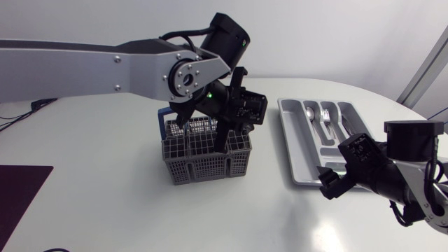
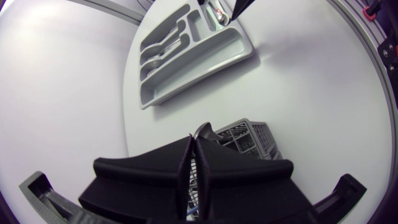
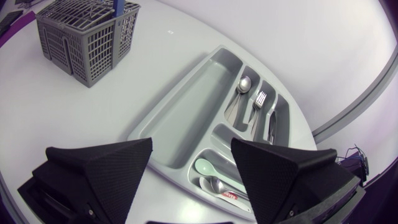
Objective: Unload the cutlery basket into the drawer organizer.
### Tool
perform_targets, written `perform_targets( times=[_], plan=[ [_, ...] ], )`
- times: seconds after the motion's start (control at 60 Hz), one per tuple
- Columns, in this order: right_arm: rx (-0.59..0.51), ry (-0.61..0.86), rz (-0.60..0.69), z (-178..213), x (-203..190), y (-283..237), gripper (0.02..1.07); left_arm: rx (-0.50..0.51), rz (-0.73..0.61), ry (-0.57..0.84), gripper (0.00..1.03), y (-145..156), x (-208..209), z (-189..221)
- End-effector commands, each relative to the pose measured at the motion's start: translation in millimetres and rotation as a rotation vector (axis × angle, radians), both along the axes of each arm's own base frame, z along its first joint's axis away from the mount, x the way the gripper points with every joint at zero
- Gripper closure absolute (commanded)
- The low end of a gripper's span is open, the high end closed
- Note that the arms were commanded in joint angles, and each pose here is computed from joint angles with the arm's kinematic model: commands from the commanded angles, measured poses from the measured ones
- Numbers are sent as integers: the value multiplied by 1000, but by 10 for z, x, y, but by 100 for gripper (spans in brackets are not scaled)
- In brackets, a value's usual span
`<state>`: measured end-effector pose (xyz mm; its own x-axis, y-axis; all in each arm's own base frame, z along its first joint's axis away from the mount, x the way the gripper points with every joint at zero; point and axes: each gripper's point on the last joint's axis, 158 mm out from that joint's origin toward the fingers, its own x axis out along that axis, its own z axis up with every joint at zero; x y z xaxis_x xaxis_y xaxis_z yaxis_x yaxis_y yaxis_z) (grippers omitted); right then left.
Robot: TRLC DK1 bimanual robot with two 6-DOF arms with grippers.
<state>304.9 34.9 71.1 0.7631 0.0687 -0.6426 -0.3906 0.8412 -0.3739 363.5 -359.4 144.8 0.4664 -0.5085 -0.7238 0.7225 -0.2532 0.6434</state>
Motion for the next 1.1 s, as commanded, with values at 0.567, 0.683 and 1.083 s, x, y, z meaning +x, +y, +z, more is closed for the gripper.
perform_targets(
  times=[0.567,0.683,1.083],
  plan=[
    [32,-148,58,483,-233,147,16,-326,184,-109,100,59,-46,982],
    [53,-205,69,650,-262,202,16,-388,270,-76,100,84,-54,1057],
    [94,-368,134,1132,-284,564,16,-520,516,176,100,-84,-173,1098]
  ],
)
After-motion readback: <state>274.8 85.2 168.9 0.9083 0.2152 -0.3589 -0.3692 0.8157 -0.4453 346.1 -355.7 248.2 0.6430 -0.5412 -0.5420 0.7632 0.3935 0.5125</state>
